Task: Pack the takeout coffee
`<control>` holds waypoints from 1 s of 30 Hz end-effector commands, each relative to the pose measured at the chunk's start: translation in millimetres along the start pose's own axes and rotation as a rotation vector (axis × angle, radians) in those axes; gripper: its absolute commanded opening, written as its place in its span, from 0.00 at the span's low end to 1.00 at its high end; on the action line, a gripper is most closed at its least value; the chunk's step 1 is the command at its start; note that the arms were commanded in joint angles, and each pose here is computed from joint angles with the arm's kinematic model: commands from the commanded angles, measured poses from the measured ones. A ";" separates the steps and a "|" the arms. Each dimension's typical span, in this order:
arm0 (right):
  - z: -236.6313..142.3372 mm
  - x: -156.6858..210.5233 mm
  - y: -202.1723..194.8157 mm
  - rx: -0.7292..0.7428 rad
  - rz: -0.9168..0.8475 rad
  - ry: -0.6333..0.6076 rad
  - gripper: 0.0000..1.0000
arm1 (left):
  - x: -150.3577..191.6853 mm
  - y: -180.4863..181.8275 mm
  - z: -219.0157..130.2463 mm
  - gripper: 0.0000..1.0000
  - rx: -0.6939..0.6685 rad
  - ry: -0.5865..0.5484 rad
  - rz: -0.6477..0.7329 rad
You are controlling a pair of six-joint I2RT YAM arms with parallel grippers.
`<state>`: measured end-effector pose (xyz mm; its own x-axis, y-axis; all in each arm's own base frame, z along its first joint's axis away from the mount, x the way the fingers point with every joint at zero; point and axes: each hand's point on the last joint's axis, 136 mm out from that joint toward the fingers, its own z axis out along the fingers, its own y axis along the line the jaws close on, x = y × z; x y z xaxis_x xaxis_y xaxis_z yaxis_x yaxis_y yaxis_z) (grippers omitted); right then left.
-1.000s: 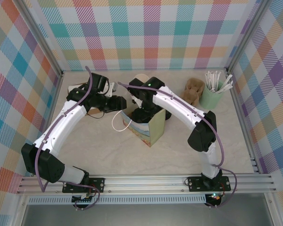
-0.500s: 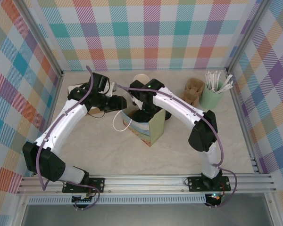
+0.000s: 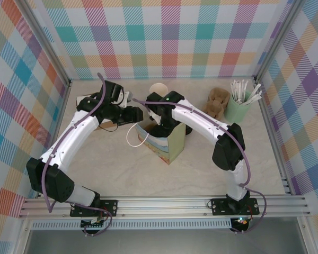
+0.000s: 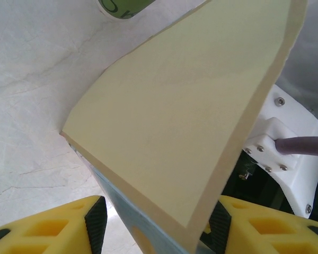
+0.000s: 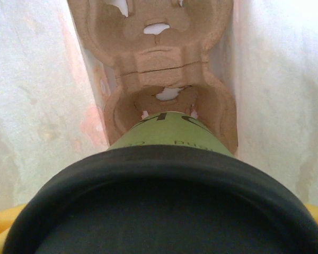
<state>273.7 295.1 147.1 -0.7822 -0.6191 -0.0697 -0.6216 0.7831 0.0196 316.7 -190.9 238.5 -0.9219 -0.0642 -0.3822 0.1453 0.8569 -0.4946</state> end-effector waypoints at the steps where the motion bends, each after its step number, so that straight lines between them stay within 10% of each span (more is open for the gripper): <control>1: -8.8 0.6 -1.7 -0.021 -0.005 -0.028 0.90 | -4.1 -4.3 -3.3 0.55 -0.010 -0.008 0.026; 30: 15.7 1.6 -5.9 -0.038 0.002 -0.032 0.90 | -7.5 -4.1 -1.7 0.59 -0.018 -0.006 0.028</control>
<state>277.2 291.7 117.4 -0.7913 -0.6081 -0.0640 -0.6109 0.7907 0.0409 321.0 -190.6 237.2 -0.9218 -0.0661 -0.3820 0.1392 0.8632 -0.4853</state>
